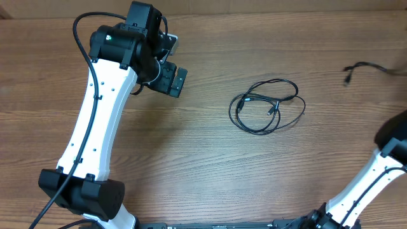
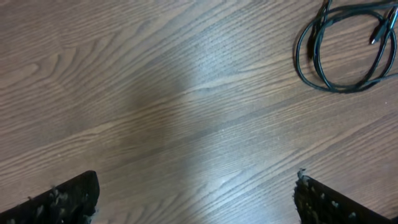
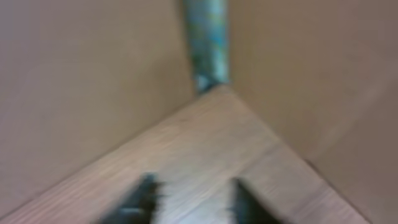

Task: Untangle cables

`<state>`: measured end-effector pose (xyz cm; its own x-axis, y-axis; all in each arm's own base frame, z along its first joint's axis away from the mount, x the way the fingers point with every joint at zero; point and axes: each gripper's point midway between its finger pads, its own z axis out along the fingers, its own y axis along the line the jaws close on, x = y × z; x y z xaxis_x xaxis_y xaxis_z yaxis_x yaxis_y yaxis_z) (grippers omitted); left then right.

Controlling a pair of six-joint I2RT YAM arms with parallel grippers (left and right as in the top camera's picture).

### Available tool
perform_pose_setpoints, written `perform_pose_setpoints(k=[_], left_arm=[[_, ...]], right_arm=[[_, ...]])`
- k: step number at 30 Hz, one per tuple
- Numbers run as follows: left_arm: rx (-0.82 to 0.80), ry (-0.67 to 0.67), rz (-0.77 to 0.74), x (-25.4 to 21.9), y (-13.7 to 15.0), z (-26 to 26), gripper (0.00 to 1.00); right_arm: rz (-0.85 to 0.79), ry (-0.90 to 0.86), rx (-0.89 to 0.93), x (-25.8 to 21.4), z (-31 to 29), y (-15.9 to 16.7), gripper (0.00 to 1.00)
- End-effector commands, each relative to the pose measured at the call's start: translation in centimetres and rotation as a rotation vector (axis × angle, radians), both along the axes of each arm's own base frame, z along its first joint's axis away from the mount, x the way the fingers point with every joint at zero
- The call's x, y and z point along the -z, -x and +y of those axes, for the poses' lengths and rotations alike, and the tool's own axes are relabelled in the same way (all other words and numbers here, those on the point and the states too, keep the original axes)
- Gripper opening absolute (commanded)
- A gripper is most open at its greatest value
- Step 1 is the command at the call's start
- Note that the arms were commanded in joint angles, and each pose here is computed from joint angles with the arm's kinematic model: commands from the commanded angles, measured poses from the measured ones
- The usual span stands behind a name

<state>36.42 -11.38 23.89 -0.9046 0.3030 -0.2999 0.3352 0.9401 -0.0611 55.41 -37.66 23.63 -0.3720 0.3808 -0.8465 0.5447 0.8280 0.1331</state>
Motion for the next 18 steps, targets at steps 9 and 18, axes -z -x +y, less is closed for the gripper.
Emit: perform_pose_setpoints(k=[9,18], left_arm=[[0.011,0.002,-0.028,0.3,-1.1,-0.4,1.00],[0.028,0.000,-0.044,0.2,-1.4,-0.4,0.99]], right_arm=[[0.311,-0.602,0.176,19.0,2.2,5.9,0.04],[0.412,-0.747,0.150,20.0,6.3,7.4,0.04]])
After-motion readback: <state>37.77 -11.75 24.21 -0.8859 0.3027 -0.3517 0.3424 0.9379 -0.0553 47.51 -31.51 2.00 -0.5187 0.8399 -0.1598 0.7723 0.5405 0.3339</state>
